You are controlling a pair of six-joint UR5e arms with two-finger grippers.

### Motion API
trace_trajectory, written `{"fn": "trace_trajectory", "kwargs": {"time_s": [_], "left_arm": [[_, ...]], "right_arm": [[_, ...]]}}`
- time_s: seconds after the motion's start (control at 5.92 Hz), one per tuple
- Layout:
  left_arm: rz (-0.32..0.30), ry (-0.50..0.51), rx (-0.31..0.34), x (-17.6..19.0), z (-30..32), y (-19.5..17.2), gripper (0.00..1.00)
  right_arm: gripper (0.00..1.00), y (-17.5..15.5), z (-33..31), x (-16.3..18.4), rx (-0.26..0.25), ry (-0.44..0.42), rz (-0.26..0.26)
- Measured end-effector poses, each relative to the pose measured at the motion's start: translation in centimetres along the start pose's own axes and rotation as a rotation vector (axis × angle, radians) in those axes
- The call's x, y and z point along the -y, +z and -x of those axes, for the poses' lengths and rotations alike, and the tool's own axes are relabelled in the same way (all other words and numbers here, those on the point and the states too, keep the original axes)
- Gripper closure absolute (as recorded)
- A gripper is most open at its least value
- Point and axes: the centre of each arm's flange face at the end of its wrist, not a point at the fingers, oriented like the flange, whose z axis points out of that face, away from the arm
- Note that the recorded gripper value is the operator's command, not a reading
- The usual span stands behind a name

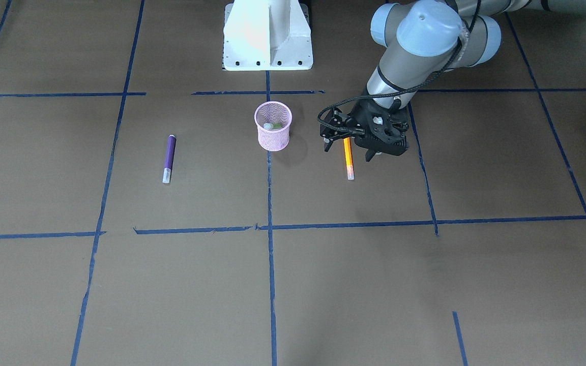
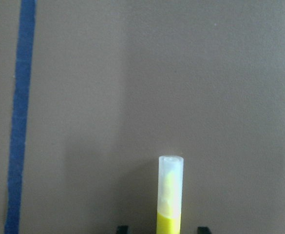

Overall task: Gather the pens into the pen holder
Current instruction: 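Move the left gripper above the orange marker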

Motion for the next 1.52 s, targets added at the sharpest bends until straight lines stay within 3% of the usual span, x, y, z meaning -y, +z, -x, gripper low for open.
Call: {"fn": "trace_trajectory", "kwargs": {"time_s": [0.17, 0.51, 0.68, 1.01, 1.52], "left_arm": [[0.030, -0.023, 0.013, 0.2, 0.6, 0.0, 0.00], [0.079, -0.055, 0.038, 0.2, 1.4, 0.9, 0.00], [0.109, -0.062, 0.054, 0.1, 1.9, 1.7, 0.00], [0.162, -0.064, 0.085, 0.0, 2.9, 4.3, 0.00], [0.216, -0.025, 0.141, 0.6, 3.8, 9.2, 0.00]], "right_arm": [[0.98, 0.1, -0.1, -0.1, 0.000, 0.001, 0.002], [1.00, -0.4, 0.4, 0.4, 0.000, -0.010, -0.010], [1.00, -1.7, 1.6, 1.5, 0.002, -0.036, -0.040], [1.00, -5.8, 5.2, 4.1, -0.007, -0.113, -0.130], [1.00, -16.2, 16.9, 9.4, 0.036, -0.224, -0.342]]}}
